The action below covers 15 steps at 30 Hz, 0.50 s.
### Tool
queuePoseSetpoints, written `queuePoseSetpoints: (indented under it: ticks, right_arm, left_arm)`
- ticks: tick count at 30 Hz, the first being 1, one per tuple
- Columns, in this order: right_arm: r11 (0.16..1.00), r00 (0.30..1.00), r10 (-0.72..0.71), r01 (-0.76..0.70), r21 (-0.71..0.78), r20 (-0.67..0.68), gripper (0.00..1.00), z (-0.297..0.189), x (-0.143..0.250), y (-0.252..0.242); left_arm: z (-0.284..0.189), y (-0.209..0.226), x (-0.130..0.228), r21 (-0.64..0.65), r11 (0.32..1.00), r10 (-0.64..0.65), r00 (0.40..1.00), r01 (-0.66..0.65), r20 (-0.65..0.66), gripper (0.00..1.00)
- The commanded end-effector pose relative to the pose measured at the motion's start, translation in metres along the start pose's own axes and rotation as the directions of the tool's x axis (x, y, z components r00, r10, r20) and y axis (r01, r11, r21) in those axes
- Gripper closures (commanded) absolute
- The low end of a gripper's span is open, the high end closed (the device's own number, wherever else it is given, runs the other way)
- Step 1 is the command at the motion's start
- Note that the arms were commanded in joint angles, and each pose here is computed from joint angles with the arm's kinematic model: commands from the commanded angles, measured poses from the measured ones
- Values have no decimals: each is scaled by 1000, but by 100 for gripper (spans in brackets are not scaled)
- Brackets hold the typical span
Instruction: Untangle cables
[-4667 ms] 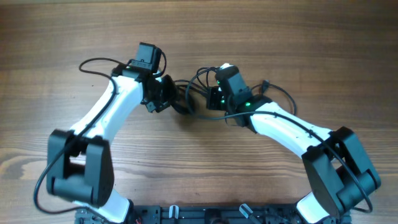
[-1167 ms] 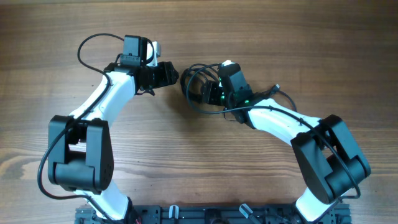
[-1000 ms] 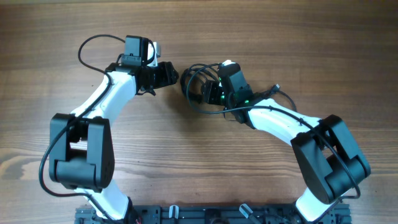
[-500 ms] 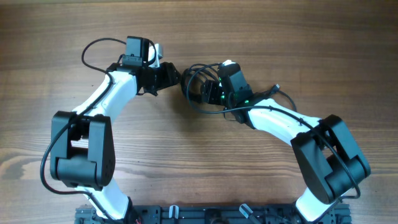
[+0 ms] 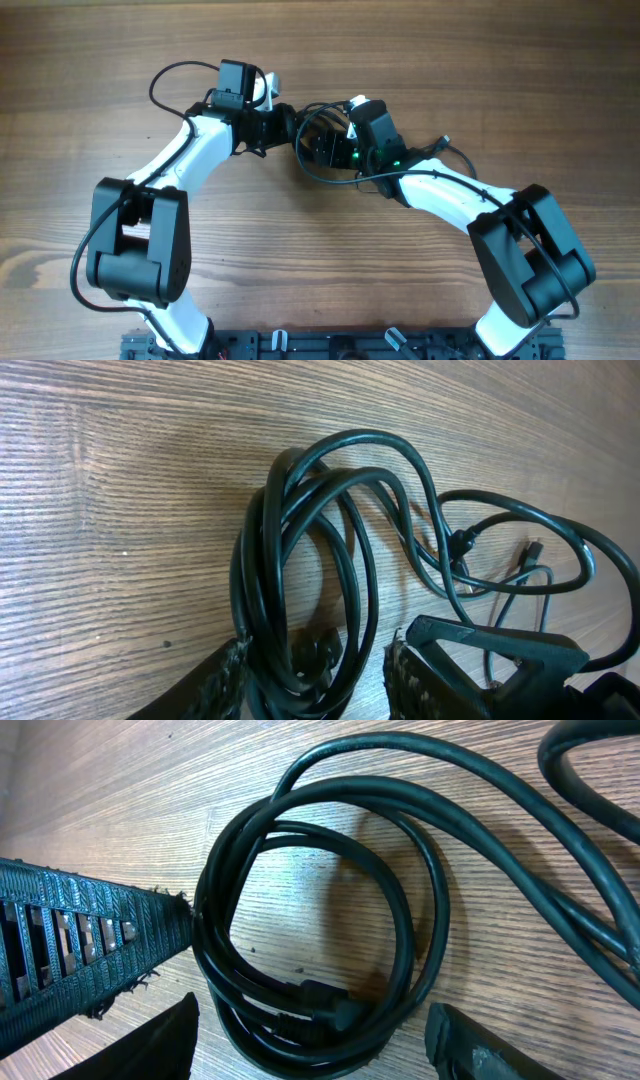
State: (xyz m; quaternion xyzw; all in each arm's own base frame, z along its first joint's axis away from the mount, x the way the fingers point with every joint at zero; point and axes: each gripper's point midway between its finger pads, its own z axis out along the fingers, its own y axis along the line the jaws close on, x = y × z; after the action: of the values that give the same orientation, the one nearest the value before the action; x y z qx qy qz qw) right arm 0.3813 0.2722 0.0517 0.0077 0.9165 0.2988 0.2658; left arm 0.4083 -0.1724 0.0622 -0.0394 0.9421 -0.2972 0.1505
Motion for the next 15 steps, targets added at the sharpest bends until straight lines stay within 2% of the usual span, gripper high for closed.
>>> queuePoseSetpoints:
  ticks: [1,3,7,9,15]
  right_arm:
    - [1000,999,-18,18,-2,-28,26,7,9,-3]
    - [1000,999,-20,20,3,-27,29,7,9,-4]
    - [996,1000,-16,16,83,-1,30,6,6,-19]
    - [993,1000,-10,10,120,5,30,6,6,-26]
    - [992,1000,-7,7,126,-5,31,5,8,-27]
  left_arm:
    - [3,5,0,-14,1000,-2,1000,2,0,55]
    - [3,9,-2,-39,999,-2,1000,2,11,56]
    - [3,16,-5,-85,996,1,1000,1,30,58]
    - [3,21,-7,-114,993,2,999,3,43,52]
    - [4,32,-9,-166,986,-1,998,10,56,51]
